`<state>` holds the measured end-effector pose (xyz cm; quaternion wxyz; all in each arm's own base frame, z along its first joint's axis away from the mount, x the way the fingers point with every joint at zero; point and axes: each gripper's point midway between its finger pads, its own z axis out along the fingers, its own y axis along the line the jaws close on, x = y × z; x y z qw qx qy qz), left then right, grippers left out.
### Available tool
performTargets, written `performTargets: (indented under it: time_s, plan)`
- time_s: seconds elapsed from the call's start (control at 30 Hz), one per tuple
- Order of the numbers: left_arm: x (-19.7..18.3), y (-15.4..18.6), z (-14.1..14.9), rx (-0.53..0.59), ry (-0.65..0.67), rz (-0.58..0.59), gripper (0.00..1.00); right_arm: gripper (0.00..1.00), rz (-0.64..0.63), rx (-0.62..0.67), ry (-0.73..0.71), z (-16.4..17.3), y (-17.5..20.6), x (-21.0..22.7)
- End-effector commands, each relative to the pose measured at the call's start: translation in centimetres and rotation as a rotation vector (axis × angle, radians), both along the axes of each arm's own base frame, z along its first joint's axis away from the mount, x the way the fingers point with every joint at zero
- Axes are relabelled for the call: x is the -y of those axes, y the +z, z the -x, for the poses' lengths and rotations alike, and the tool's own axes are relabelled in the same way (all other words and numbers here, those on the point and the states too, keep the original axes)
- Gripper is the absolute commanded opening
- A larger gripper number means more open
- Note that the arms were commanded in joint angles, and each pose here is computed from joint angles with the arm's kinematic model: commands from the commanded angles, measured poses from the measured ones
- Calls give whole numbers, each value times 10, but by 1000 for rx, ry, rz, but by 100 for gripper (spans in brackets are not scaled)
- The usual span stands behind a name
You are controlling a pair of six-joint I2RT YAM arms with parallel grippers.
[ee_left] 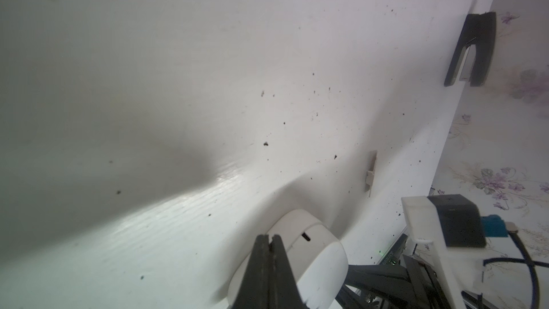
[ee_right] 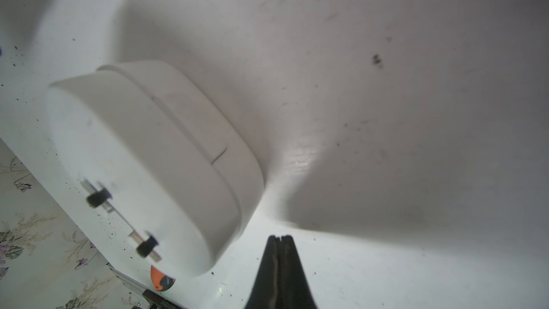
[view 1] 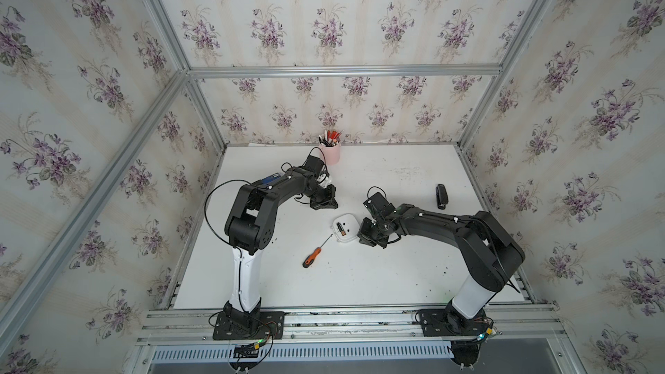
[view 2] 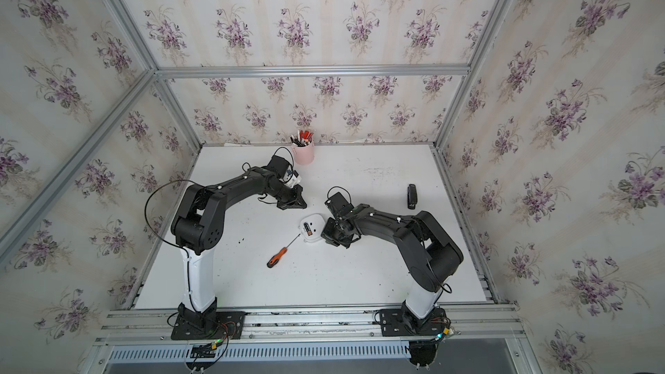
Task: Remove the battery from the alarm
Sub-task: Adjust the alarm at the center of the board.
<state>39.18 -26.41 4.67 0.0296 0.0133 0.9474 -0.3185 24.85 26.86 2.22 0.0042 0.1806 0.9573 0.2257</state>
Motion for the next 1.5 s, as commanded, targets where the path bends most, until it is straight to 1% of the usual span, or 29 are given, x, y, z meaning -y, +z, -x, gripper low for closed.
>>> performTargets:
  time_s: [0.0, 0.13, 0.27, 0.37, 0.5, 0.73, 0.87, 0.93, 1.03, 1.17, 1.23, 1.3, 1.33, 1.47]
  plan:
    - [9, -6, 10, -25, -25, -6, 1, 0, -33, 20, -29, -7, 3, -7]
    - [12, -11, 23, -37, -34, -31, 1, 0, -32, 26, -19, -8, 4, -8]
    - [5, -16, 35, -51, -20, -51, 0, 0, -27, 25, -9, -9, 3, -7]
    - [4, -18, 46, -63, -23, -60, 1, 0, -40, 31, -7, -13, 5, -6]
    - [9, -17, 61, -65, -47, -77, 1, 0, -24, 45, -4, -23, 7, -1]
    - [20, -19, 72, -73, -54, -85, 1, 1, -24, 55, 16, -35, 11, 7]
    - [9, -20, 74, -71, -26, -132, 4, 2, 28, 53, 9, -31, 12, 23]
    - [6, -17, 71, -67, -18, -144, 8, 5, 26, 45, -10, -25, 12, 32]
    - [3, -7, 63, -38, -8, -161, 18, 6, 27, 34, -24, -16, 13, 44]
    - [-1, 13, 52, 5, 4, -170, 40, 10, 23, 27, -28, -5, 13, 50]
    - [-6, 27, 50, 26, 11, -168, 49, 11, 14, 29, -18, -4, 13, 50]
    - [-17, 41, 56, 43, 9, -188, 58, 15, 14, 38, 1, -7, 17, 48]
    - [-24, 46, 61, 45, 7, -201, 62, 16, 14, 40, 8, -9, 19, 48]
    - [-59, 57, 92, 17, 8, -282, 67, 21, 1, 51, 31, -12, 27, 46]
